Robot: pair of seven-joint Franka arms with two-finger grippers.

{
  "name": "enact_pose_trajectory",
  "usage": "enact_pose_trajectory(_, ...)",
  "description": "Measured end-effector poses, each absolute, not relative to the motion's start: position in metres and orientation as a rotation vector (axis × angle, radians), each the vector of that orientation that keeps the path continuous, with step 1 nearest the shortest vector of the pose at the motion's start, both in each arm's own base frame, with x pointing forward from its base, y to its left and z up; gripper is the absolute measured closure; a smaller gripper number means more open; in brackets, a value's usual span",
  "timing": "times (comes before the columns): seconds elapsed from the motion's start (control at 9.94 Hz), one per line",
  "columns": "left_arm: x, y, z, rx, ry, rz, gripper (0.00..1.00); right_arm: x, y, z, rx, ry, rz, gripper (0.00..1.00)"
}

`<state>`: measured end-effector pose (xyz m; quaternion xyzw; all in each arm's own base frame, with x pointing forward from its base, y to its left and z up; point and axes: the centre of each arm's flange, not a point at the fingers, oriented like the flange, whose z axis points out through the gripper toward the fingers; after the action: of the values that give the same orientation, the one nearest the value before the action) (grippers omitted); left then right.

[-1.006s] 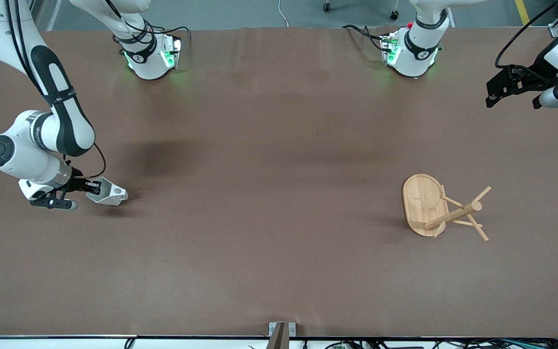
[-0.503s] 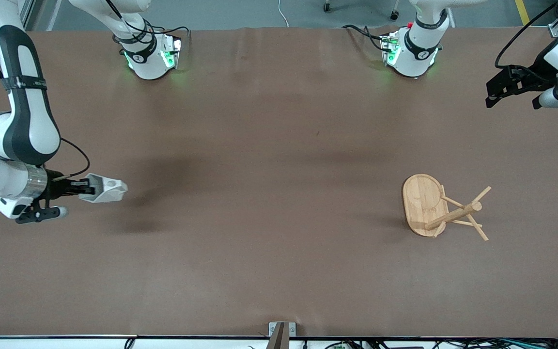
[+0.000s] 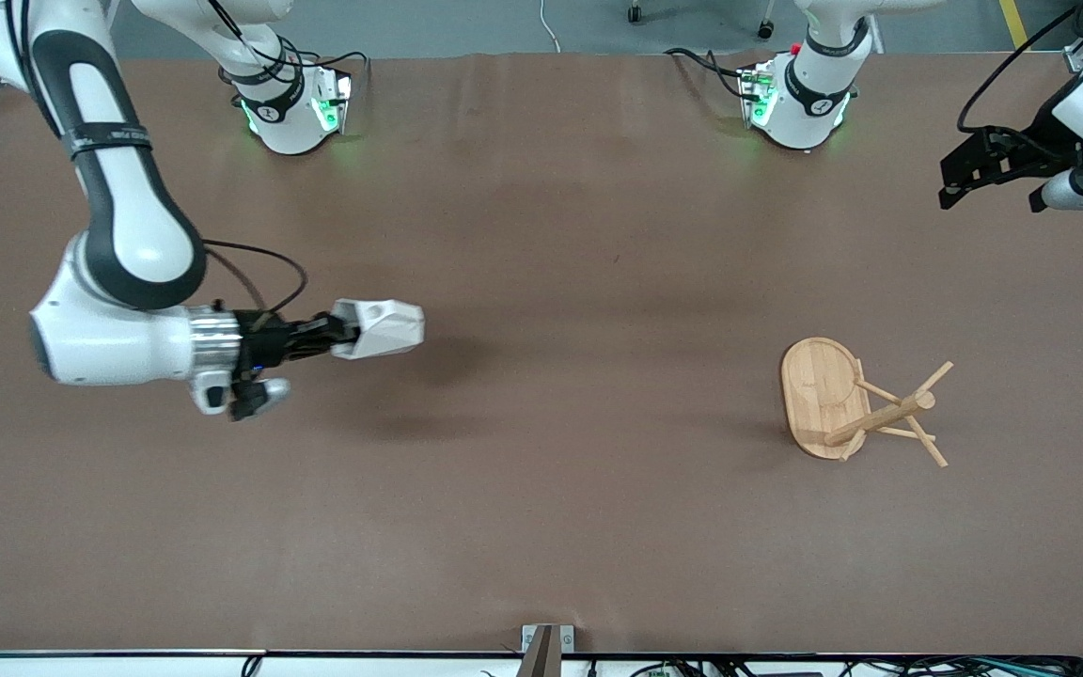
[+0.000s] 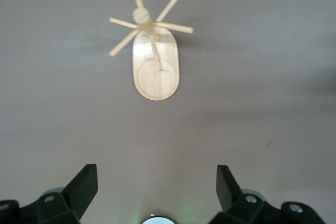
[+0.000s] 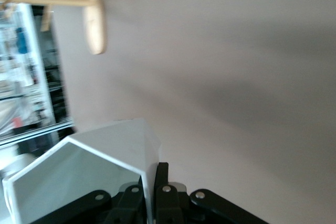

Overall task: Hang cup on rack
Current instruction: 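Lift the cup with the right gripper while the left gripper approaches, then grasp the cup's open end with the left gripper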

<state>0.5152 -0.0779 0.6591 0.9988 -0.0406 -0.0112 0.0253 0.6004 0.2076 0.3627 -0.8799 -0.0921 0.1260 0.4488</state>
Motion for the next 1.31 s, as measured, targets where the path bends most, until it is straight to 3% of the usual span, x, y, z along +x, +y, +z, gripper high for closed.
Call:
enact_pose_trajectory(0.5, 0.483, -0.215, 0.660, 2.813, -0.489, -0.092, 0.00, 0.565, 0.352, 0.396, -1.816, -0.084, 0.383, 0.94)
enact_pose_trajectory(0.81, 0.447, -0.312, 0.669, 2.688, -0.885, 0.082, 0.00, 0.555, 0.384, 0.409, -1.804, -0.041, 0.386, 0.94)
enact_pose_trajectory(1.31, 0.488, -0.327, 0.629, 2.419, -1.303, 0.225, 0.00, 0.550, 0.391, 0.411, -1.797, -0.037, 0.405, 0.94)
